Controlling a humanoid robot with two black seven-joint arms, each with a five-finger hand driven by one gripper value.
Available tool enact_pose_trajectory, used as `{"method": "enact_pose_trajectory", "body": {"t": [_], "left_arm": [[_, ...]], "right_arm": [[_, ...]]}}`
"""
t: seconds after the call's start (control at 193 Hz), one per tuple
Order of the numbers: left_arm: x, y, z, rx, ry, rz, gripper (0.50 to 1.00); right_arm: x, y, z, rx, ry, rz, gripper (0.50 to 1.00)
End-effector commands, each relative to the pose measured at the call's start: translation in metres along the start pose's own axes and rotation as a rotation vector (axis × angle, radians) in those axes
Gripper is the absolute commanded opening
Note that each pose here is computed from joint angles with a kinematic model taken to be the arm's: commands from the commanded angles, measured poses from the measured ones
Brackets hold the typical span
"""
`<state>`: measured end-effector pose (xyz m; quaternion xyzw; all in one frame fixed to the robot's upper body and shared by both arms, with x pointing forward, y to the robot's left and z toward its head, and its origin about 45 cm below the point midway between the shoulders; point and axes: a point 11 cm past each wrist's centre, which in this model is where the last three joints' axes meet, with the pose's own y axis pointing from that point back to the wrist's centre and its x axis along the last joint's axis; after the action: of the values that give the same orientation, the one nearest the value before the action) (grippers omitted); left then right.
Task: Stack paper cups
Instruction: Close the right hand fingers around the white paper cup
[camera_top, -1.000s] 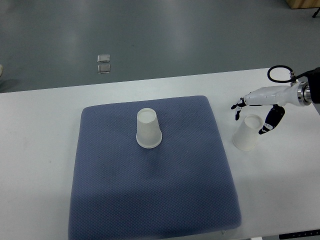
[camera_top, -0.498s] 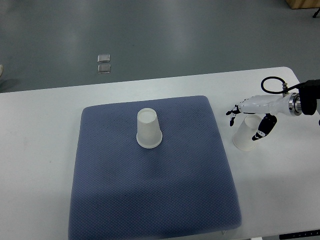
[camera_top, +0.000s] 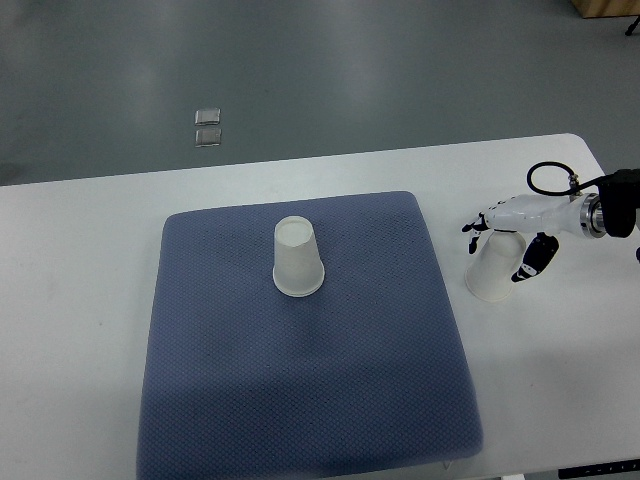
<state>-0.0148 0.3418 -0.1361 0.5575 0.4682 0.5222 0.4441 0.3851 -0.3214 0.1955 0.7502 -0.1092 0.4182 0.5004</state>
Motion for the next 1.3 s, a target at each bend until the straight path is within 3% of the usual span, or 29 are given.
{"method": "enact_pose_trajectory", "body": {"t": [0.0, 0.679, 1.14, 1.249, 1.296], "left_arm": [[0.000, 0.000, 0.000, 0.000, 0.001, 0.000, 1.000], [0.000, 0.000, 0.000, 0.000, 0.000, 0.000, 1.000], [0.000, 0.000, 0.000, 0.000, 0.000, 0.000, 1.000], [0.000, 0.000, 0.000, 0.000, 0.000, 0.000, 1.000], [0.000, 0.000, 0.000, 0.000, 0.001, 0.000, 1.000]], "right_arm": [[-0.001, 0.000, 0.001, -0.002, 0.008, 0.006, 0.915], [-0.012, -0.017, -0.003, 0.004, -0.003, 0.009, 0.901], [-0.018, -0.020, -0.002, -0.001, -0.004, -0.008, 0.791], [-0.018, -0.020, -0.002, -0.003, -0.005, -0.011, 0.754], [-0.018, -0.020, -0.001, -0.005, -0.007, -0.015, 0.707]]}}
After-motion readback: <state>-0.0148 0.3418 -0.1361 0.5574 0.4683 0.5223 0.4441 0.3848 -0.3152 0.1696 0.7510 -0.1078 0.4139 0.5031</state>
